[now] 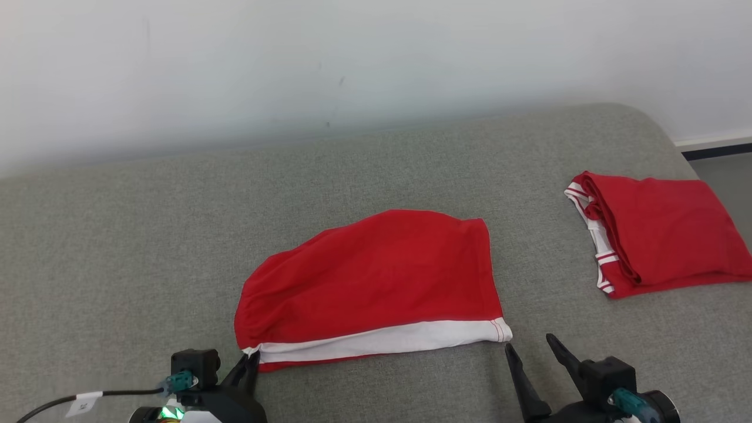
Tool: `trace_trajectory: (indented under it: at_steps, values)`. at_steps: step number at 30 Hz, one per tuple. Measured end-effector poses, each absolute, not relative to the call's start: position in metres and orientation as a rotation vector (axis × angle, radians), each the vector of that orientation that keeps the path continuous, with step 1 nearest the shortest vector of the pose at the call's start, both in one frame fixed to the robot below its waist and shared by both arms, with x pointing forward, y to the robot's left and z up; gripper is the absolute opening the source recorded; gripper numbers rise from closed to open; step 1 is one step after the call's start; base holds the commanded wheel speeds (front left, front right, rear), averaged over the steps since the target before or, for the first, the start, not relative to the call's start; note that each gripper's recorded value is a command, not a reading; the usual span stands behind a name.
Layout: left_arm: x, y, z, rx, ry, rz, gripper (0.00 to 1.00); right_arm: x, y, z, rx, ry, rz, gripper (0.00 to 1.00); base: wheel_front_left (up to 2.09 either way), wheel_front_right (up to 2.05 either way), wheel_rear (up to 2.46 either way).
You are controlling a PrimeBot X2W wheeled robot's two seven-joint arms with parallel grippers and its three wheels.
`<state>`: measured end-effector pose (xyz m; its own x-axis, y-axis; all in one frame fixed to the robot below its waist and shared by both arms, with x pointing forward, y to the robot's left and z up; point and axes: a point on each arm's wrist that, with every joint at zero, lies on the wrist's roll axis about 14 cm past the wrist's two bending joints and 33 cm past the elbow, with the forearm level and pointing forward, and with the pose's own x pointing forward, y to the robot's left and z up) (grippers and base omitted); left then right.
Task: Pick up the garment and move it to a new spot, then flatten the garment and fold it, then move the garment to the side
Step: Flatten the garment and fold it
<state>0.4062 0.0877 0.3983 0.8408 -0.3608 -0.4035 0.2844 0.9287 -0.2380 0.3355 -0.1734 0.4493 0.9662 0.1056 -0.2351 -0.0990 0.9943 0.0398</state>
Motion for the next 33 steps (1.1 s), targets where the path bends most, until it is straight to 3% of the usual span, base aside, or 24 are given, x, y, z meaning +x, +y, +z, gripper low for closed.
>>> trace_trajectory:
  at_steps: [8, 21, 22, 24, 33]
  values:
    - [0.404, 0.088, 0.392, -0.186, 0.437, -0.323, 0.00, 0.342, -0.194, 0.420, -0.026, 0.458, 0.061, 1.00, 0.00, 0.00, 0.00]
    - [0.398, 0.090, 0.389, -0.206, 0.430, -0.307, 0.00, 0.372, -0.177, 0.397, -0.054, 0.594, 0.108, 0.99, 0.00, 0.00, 0.00]
    - [0.398, 0.090, 0.389, -0.207, 0.429, -0.306, 0.00, 0.372, -0.175, 0.397, -0.052, 0.599, 0.111, 0.91, 0.00, 0.00, 0.00]
    - [0.398, 0.090, 0.389, -0.206, 0.428, -0.307, 0.00, 0.371, -0.173, 0.395, -0.048, 0.606, 0.114, 0.49, 0.00, 0.00, 0.00]
    - [0.399, 0.090, 0.392, -0.201, 0.419, -0.312, 0.00, 0.368, -0.171, 0.395, -0.043, 0.611, 0.117, 0.00, 0.00, 0.00, 0.00]
